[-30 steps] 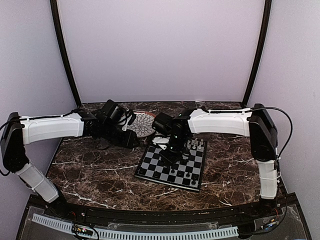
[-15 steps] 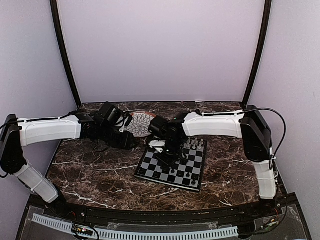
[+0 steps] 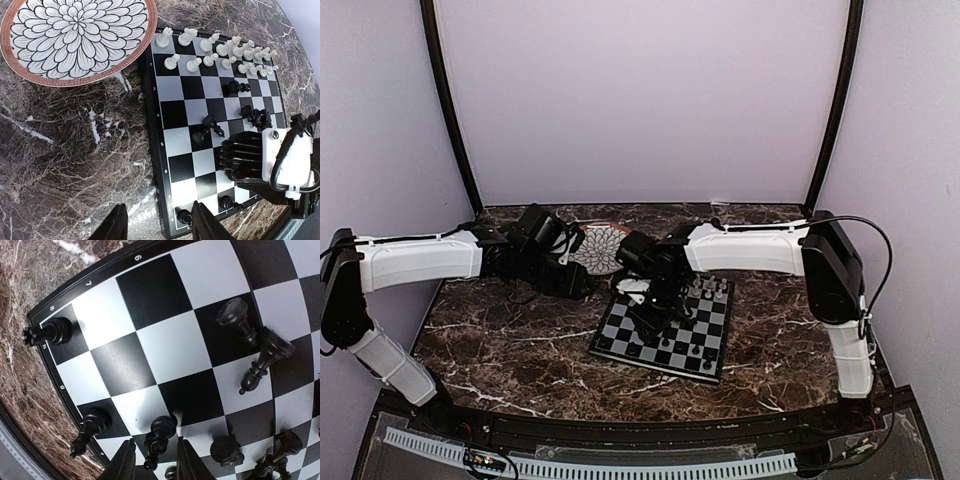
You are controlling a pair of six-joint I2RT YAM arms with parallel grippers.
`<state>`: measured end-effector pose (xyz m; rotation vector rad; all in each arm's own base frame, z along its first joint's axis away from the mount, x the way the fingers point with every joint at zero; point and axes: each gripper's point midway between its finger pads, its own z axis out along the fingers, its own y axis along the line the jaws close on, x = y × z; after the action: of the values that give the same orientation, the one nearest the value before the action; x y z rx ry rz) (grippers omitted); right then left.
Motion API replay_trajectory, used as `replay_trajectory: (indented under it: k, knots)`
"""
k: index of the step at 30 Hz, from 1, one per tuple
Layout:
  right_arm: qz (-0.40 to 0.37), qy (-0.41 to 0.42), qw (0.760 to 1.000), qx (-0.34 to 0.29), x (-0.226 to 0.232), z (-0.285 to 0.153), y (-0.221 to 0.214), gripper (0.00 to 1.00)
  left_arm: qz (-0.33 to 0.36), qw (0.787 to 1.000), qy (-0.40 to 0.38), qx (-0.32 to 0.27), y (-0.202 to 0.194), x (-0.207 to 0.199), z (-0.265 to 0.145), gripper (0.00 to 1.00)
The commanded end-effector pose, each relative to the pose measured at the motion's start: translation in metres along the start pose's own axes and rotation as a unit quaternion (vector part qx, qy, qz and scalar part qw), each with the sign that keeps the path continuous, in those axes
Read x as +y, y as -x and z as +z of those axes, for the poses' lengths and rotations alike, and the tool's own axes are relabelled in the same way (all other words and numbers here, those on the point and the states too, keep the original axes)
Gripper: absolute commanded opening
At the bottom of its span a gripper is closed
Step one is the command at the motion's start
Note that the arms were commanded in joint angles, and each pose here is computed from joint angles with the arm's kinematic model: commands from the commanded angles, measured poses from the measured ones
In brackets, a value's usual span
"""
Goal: Set up the chess pieces on the board
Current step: Place the pawn at f7.
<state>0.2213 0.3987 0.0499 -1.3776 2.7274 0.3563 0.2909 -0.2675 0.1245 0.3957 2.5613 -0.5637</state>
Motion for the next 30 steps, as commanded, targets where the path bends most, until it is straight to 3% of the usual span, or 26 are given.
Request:
replay_trajectory:
  k: [1, 9, 22, 30]
  knots:
    - [-0.002, 0.011, 1.0, -0.018, 0.009, -0.006, 0.012, 0.31, -0.002, 1.0, -0.004, -0.016, 0.006, 0.0, -0.009, 0.46]
    - [0.019, -0.009, 0.999, -0.037, -0.006, -0.019, 0.016, 0.28, -0.007, 1.0, -0.004, -0.018, 0.004, 0.001, -0.008, 0.46]
    - [0.014, 0.005, 0.999, -0.028, -0.003, -0.007, 0.02, 0.1, -0.007, 1.0, -0.003, -0.018, 0.004, 0.002, -0.009, 0.46]
    - [0.01, 0.022, 0.999, -0.026, 0.003, -0.005, 0.019, 0.1, -0.007, 1.0, -0.002, -0.015, 0.002, 0.003, -0.008, 0.46]
